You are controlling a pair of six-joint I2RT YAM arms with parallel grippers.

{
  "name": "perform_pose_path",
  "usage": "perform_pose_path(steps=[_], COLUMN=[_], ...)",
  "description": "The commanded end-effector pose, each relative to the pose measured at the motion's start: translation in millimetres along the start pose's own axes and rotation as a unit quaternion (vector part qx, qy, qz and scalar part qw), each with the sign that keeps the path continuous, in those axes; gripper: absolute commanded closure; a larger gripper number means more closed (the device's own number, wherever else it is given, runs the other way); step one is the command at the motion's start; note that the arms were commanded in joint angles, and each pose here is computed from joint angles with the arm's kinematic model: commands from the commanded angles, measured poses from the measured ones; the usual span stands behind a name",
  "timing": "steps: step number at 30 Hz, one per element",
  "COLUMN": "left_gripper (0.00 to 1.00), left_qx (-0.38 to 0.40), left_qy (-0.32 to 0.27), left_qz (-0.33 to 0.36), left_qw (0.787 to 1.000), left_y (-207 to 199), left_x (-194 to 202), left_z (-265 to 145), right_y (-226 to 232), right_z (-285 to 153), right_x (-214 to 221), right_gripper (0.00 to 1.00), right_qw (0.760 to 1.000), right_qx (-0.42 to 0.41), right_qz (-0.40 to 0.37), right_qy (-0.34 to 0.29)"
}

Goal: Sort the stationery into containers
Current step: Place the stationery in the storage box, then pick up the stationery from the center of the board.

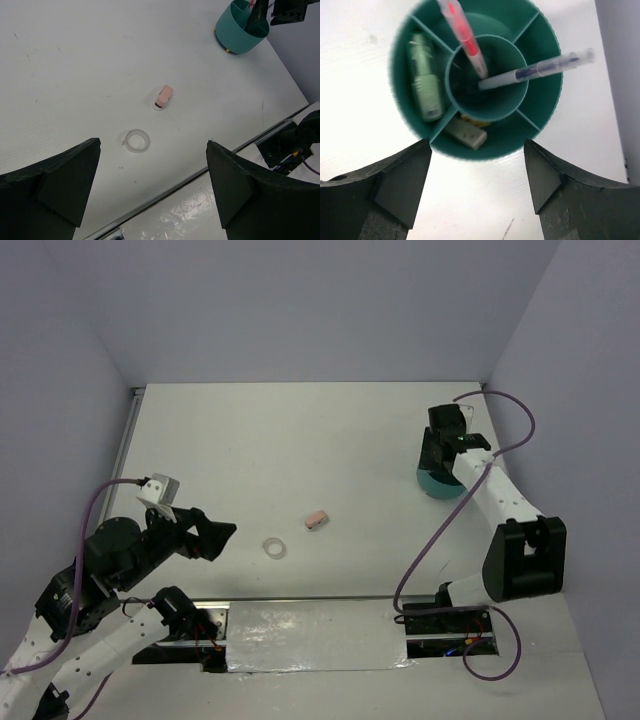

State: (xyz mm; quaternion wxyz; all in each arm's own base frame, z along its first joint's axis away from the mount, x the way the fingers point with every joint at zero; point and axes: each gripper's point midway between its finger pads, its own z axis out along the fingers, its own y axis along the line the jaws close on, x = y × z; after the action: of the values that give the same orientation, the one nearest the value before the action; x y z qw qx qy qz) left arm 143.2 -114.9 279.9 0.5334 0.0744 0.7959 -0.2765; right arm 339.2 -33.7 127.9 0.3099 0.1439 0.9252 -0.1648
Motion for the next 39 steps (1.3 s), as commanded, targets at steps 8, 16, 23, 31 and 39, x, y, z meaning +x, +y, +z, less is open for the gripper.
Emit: perform_pose_path(steps=[8,16,23,31,39], left_gripper=[0.01,0.01,0.01,0.01,0.15], left_qx=[-0.078,-0.171,-0.195,-0.170,-0.156], left_qy=[-0.027,-0.022,0.028,0.144,0.234], left_qz=[-0.027,-0.049,-0.051,-0.126,-0.107], left_qw=[0.996,0.984,0.979,0.967,0.954], left_y=[25,57,61,48,40], left_x=[-11,-11,-1,64,121], left_z=[3,9,27,87,147], right_y=[120,285,316,253,213], right_z=[-146,-227,-235,-261,-265], right_x=[-15,108,111,69,75], right_gripper=[0.20,0.42,0.40,0.34,0.33], right_qw=[0.948,0.862,0.894,0.902,0.894], right_qx=[-0.286,-0.448,-0.402,-0.399,-0.411], right_qz=[-0.076,-0.232,-0.185,-0.098,-0.102], right_qy=[-0.117,-0.050,-0.064,-0.135,-0.145])
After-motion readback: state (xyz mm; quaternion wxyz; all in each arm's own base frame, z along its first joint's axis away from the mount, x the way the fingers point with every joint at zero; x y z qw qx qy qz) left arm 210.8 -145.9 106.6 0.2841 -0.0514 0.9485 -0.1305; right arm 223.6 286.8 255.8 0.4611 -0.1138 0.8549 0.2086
